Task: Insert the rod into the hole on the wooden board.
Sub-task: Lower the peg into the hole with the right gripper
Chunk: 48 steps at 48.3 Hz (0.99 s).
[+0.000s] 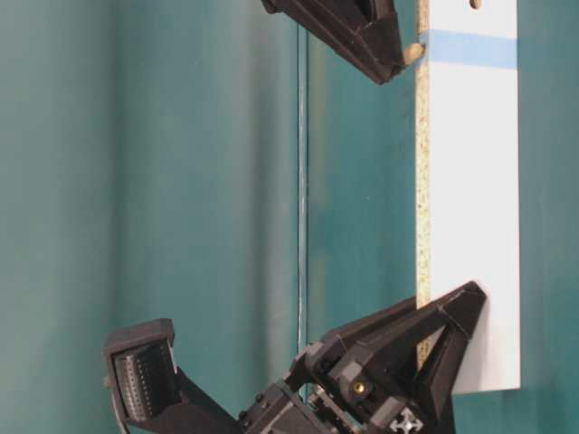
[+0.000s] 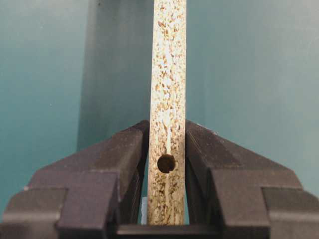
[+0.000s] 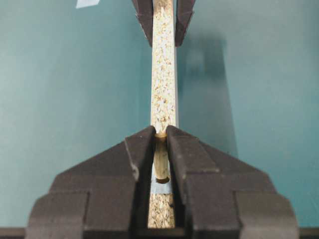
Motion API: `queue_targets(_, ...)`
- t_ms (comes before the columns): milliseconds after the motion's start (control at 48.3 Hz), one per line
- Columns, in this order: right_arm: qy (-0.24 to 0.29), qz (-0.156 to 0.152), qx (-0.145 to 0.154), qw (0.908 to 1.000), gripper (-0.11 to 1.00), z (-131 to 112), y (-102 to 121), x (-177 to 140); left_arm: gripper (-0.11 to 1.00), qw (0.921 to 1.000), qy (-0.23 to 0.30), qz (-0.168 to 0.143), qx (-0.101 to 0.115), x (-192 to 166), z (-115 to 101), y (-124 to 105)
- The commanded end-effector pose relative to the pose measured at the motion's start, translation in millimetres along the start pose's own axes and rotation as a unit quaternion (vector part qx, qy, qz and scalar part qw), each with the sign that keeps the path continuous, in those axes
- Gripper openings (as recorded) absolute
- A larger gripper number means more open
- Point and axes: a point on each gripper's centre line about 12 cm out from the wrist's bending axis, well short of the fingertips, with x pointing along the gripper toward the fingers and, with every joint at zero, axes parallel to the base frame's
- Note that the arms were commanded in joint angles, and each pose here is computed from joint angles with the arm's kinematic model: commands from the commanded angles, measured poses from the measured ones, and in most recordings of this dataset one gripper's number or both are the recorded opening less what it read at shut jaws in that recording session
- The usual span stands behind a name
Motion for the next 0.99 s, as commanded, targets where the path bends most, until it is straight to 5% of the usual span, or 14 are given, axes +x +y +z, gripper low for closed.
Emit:
queue_targets(0, -0.015, 0.002, -0.001, 0.9999, 0.12, 7.8, 0.6, 1.8, 0.31, 0.9999, -0.014, -0.003, -0.002, -2.7, 8.8, -2.2)
queue_targets(972, -0.008, 0.0, 0.0, 1.0, 0.12, 4.8, -0.7, 4.5, 0.31, 0.9999, -0.014, -0.003, -0.002, -2.7, 8.8, -2.2)
